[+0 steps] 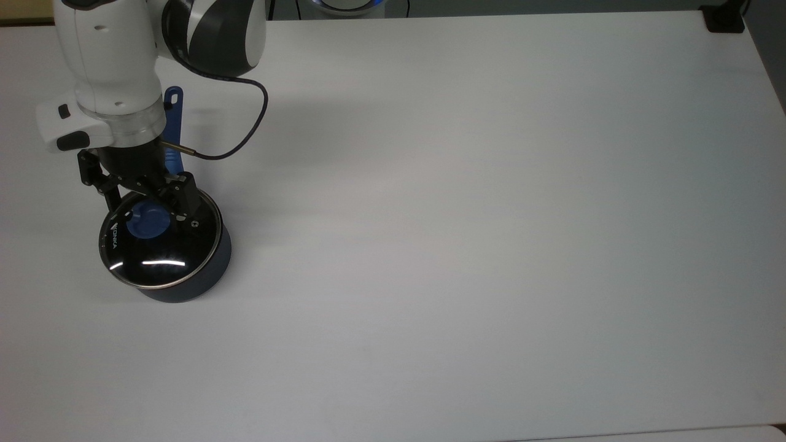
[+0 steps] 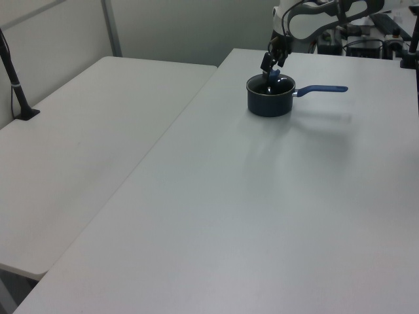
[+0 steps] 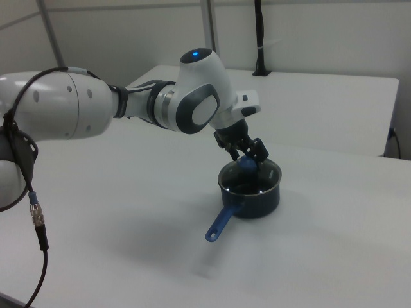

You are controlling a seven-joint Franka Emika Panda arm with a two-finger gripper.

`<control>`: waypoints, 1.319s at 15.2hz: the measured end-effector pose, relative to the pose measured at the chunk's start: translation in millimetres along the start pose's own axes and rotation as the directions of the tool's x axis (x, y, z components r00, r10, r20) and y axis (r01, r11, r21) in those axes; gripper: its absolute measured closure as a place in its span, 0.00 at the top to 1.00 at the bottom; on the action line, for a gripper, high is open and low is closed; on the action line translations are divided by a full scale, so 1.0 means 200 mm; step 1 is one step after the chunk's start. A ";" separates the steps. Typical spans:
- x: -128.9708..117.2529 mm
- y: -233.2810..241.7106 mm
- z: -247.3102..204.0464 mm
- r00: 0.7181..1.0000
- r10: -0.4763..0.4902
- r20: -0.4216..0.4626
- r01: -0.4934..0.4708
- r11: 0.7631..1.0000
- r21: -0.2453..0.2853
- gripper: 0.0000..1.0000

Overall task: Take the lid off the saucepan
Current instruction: 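Close the gripper on the blue knob and lift the glass lid, then carry the lid away from the saucepan and lower it onto the table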

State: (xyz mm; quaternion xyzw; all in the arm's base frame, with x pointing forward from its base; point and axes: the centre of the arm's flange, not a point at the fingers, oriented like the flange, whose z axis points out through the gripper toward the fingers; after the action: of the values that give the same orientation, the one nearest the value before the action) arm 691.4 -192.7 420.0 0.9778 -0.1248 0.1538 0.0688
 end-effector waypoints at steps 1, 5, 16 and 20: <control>0.00 0.00 0.01 1.000 0.000 0.001 0.000 1.000 0.000 1.00; -0.01 0.00 0.03 1.000 -0.001 0.008 0.001 1.000 0.000 0.89; 0.02 -0.02 -0.01 1.000 -0.004 -0.009 0.004 1.000 0.004 0.62; 0.02 -0.12 -0.18 0.998 -0.028 -0.048 0.029 0.999 0.035 0.62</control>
State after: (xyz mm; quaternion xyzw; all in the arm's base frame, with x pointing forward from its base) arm 691.0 -163.7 453.7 0.9766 -0.1065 0.1781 0.0565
